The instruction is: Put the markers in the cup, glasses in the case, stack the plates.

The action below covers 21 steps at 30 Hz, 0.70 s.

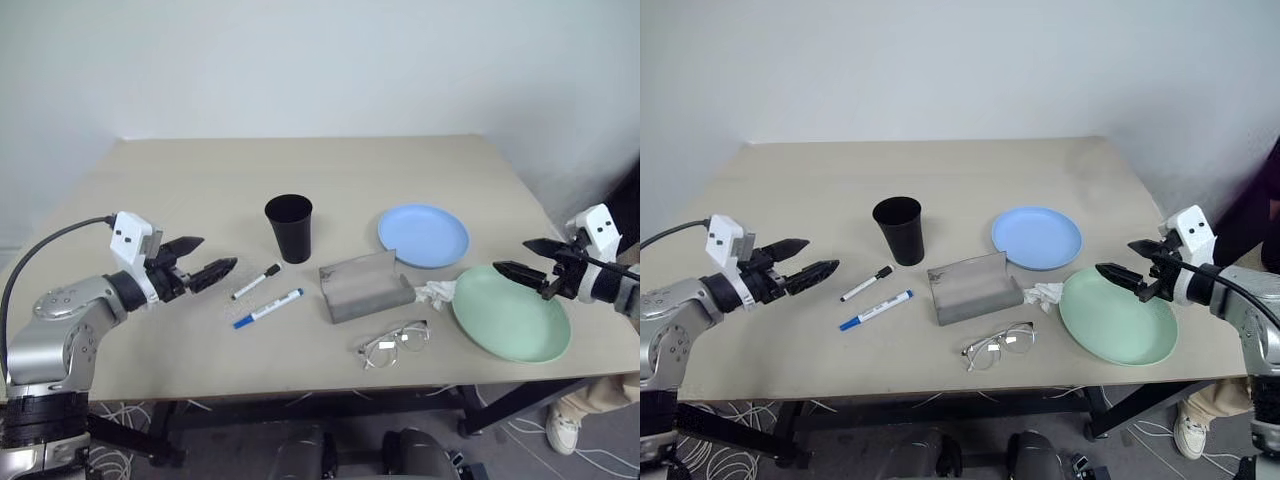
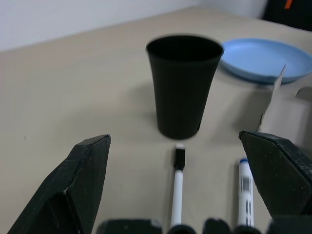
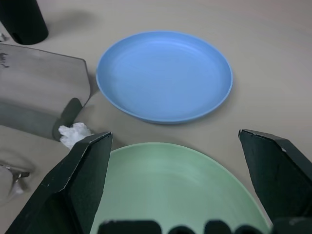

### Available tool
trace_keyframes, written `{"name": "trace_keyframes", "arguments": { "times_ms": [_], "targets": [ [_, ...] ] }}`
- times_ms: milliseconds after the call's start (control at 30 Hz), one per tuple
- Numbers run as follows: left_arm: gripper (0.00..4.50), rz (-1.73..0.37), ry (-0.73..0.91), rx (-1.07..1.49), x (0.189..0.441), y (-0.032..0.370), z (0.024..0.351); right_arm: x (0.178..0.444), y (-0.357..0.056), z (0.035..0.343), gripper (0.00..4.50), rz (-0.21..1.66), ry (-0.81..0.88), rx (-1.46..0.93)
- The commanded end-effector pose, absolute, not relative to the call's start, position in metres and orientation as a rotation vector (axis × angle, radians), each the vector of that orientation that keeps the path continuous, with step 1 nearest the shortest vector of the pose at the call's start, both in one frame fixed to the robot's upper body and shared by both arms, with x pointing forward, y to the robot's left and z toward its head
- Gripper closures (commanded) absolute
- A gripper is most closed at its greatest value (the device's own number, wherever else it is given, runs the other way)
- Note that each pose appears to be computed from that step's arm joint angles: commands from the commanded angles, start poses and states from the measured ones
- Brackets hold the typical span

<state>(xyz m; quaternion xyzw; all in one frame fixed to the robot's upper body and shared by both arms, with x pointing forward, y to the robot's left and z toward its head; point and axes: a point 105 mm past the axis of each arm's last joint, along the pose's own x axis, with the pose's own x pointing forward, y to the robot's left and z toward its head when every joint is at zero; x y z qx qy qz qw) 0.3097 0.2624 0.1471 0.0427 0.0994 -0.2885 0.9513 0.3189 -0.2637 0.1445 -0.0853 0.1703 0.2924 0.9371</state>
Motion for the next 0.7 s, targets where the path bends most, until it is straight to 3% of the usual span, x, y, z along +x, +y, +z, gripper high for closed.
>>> {"name": "trace_keyframes", "arguments": {
  "times_ms": [33, 467, 700],
  "targets": [
    [0.01, -0.547, 0.154, 0.121, 0.310, 0.277, 0.167, 0.324, -0.256, 0.161, 0.00, 0.607, 0.267, -0.203],
    [0.01, -0.579, 0.138, 0.144, 0.326, 0.268, 0.173, 0.313, -0.273, 0.156, 0.00, 0.517, 0.283, -0.131],
    [0.01, -0.620, 0.126, 0.170, 0.318, 0.255, 0.166, 0.310, -0.293, 0.155, 0.00, 0.478, 0.337, -0.134]
  ]
}}
